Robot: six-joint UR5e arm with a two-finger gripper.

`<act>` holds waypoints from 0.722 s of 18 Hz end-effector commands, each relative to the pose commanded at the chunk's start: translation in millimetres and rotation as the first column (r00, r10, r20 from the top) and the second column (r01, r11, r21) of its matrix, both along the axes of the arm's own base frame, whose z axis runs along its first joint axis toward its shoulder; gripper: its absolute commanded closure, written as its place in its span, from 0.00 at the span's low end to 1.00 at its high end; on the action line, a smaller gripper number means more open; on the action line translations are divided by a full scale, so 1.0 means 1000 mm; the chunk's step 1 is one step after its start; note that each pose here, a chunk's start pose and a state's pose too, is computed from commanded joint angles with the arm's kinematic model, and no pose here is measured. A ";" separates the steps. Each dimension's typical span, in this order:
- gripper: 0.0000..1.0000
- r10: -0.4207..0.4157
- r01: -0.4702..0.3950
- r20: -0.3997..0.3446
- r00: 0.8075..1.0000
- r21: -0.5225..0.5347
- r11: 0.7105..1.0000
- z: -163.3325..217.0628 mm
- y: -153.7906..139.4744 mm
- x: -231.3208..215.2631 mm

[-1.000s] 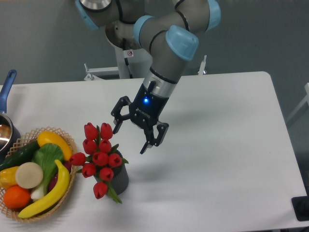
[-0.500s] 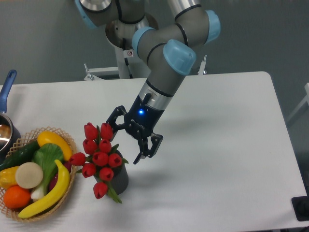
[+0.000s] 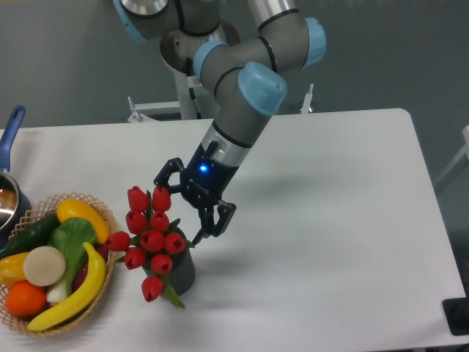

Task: Pick up the flowers from the vase
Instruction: 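Lower the open gripper around the tulip stems above the vase rim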

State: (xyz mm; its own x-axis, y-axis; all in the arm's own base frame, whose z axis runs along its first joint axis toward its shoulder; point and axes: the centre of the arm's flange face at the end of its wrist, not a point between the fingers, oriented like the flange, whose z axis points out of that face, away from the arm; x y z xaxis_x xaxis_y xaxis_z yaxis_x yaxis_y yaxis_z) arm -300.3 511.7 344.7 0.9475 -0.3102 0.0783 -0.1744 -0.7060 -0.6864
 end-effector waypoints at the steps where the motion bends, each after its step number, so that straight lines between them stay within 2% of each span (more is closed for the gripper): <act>1: 0.00 -0.008 0.008 0.001 1.000 0.003 1.000 0.001 0.003 0.004; 13: 0.00 -0.037 0.037 0.008 0.999 0.015 0.999 -0.012 0.023 0.005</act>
State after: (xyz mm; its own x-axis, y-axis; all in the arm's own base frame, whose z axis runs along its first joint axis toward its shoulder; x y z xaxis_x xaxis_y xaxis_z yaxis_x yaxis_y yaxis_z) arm -295.3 534.3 333.1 0.9346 -0.3464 0.0811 -0.1948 -0.6889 -0.6982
